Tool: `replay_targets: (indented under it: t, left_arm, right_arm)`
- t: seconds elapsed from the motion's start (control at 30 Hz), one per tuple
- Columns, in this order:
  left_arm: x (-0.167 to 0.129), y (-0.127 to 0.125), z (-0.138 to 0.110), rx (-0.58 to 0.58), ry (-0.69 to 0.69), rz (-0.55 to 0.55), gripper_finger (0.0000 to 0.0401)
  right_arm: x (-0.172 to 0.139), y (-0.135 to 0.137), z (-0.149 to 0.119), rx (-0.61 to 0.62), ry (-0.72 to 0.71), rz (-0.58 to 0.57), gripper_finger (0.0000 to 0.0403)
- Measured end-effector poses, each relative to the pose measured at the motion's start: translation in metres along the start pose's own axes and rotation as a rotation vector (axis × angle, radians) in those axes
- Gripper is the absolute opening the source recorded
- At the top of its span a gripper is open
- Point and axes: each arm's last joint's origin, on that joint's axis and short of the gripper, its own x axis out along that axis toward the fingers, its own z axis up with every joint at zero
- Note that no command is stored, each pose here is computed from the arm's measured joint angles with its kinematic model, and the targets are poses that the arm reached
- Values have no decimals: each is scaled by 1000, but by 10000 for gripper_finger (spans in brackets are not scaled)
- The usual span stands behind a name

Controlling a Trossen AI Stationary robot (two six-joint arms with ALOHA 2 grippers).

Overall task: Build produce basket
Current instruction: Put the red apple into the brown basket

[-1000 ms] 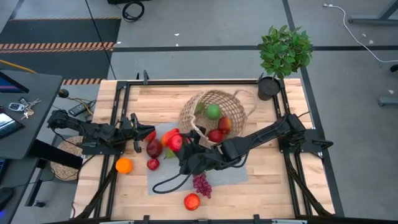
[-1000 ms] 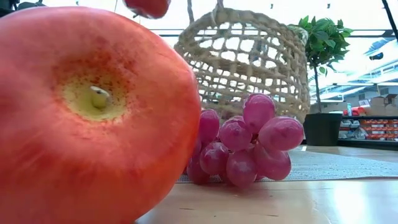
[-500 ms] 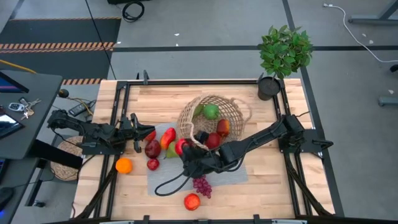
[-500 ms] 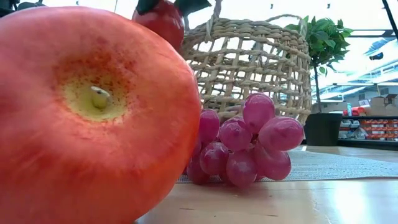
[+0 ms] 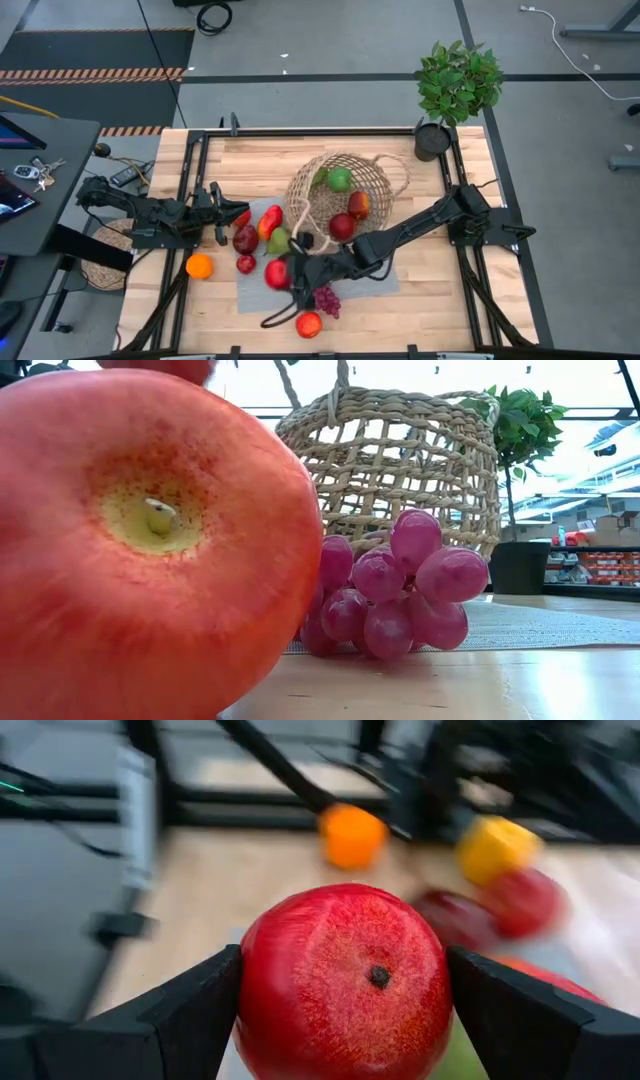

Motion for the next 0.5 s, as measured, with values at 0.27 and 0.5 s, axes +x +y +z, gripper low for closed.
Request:
replay_targets:
  t: [0.27, 0.5]
  left_arm:
    - [0, 0, 0, 0, 0, 0, 48]
    - [0, 0, 0, 0, 0, -1, 48]
  right_arm:
    - [-1, 9, 4, 108, -2, 276, 344]
    - [-6, 21, 5, 184, 28, 487, 344]
